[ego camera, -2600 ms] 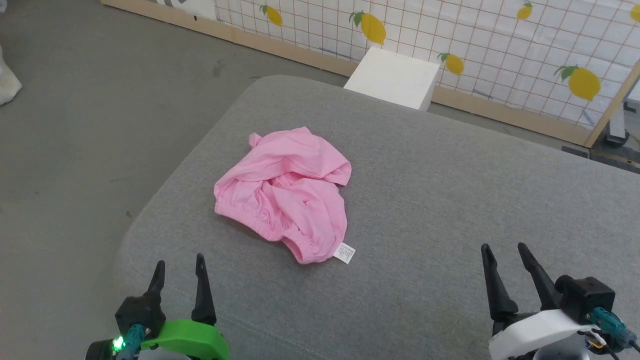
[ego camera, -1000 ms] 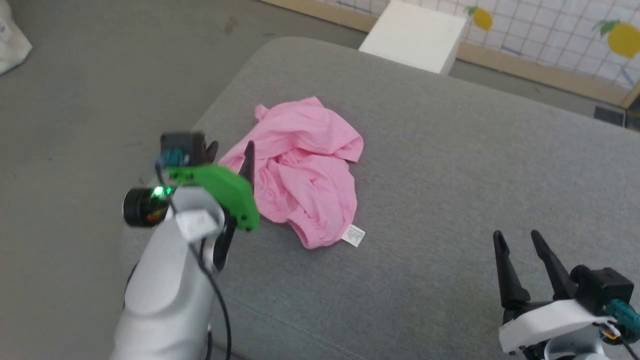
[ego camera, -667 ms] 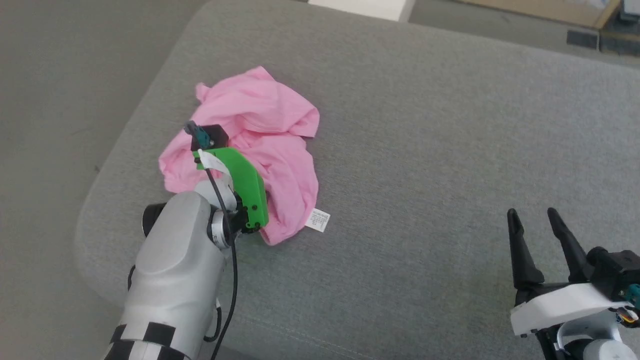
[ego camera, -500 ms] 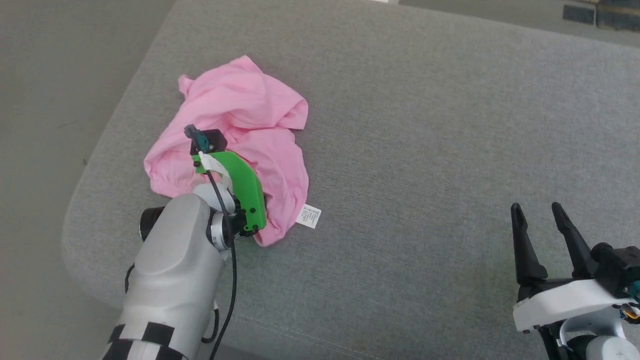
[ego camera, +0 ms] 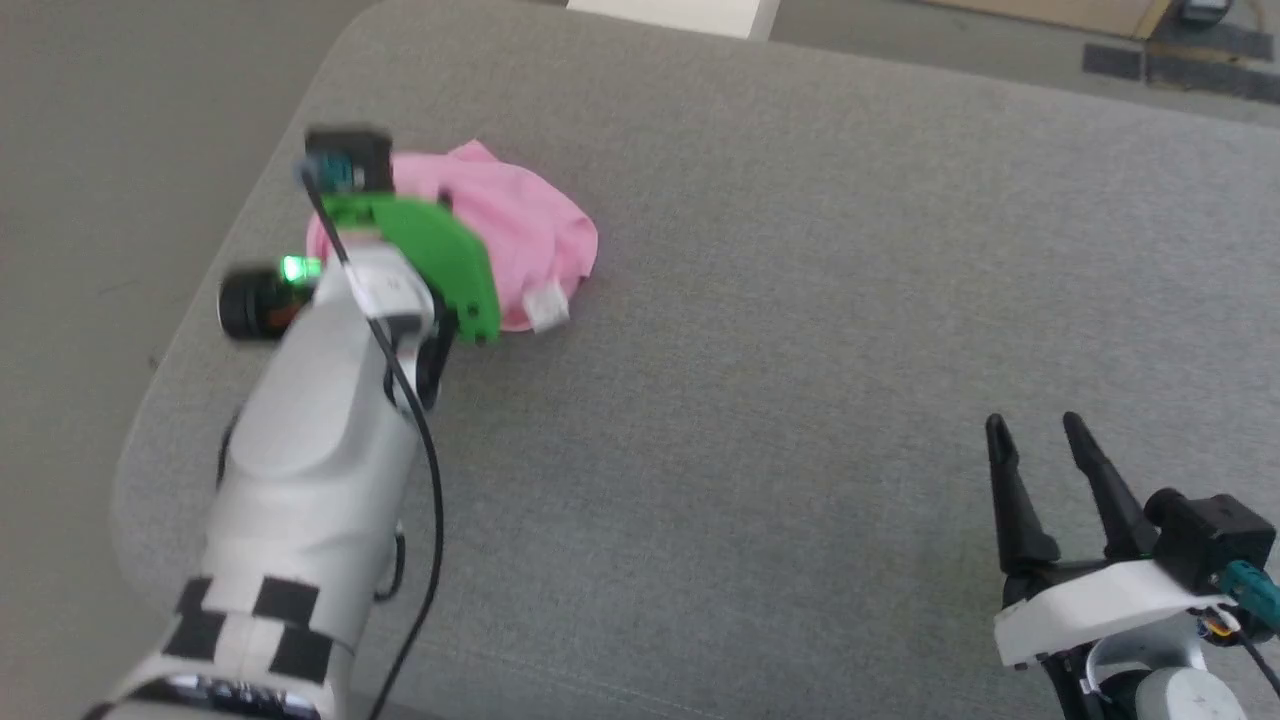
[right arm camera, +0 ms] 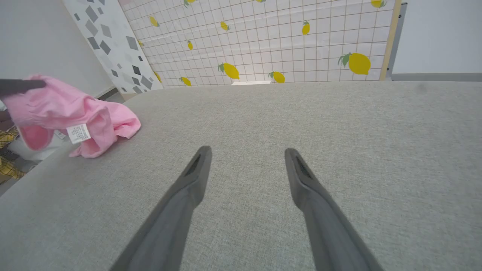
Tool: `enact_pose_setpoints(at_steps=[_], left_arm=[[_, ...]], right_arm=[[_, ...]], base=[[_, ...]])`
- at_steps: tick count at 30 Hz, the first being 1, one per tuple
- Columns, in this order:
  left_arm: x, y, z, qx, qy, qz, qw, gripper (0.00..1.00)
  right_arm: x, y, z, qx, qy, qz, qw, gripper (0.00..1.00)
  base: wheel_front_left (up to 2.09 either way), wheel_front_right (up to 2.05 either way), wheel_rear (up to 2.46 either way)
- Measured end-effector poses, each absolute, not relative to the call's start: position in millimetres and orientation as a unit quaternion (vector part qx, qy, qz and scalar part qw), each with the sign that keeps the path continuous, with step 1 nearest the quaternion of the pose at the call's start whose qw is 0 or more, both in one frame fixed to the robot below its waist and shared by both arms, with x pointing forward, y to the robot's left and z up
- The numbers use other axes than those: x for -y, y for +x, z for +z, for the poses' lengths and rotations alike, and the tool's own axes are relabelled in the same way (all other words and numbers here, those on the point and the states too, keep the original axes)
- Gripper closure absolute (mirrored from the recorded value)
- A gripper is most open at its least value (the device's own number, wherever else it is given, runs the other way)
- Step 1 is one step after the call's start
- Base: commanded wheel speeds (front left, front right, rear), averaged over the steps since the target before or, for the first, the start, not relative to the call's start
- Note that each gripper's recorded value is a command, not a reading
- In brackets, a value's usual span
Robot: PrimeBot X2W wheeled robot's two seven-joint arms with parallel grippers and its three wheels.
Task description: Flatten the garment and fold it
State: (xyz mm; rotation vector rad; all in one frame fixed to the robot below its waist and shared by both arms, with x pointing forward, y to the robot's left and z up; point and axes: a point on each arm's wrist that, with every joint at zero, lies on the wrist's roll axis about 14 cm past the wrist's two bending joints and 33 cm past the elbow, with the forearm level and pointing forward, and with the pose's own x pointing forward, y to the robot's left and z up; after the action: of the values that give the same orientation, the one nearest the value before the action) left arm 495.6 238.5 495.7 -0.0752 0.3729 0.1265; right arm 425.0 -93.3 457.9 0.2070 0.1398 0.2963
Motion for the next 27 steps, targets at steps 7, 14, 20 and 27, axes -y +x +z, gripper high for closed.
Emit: enact_pose_setpoints(at_steps=[7, 14, 20, 27], left_arm=[[-159, 538, 625, -0.012, 0.005, -0.08, 0.997, 1.0], [-24, 515, 703, 0.1, -0.008, -0.271, 0.957, 1.0], [44, 486, 650, 0.026, -0.017, -0.367, 0.93, 1.0], [63, 439, 490, -0.201, 0.04, -0.399, 0.894, 1.0]], right_arm=[[120, 410, 467, -0.051, 0.117, 0.108, 0.986, 0.0], [170, 390, 476, -0.03, 0.112, 0.037, 0.993, 0.0], [199, 374, 480, -0.017, 0.113, -0.007, 0.993, 0.0], [216, 361, 477, -0.018, 0.119, -0.035, 0.992, 0.0]], base=[[0.0, 0.0, 0.0], [0.0, 0.0, 0.0], [0.0, 0.0, 0.0], [0.0, 0.0, 0.0]])
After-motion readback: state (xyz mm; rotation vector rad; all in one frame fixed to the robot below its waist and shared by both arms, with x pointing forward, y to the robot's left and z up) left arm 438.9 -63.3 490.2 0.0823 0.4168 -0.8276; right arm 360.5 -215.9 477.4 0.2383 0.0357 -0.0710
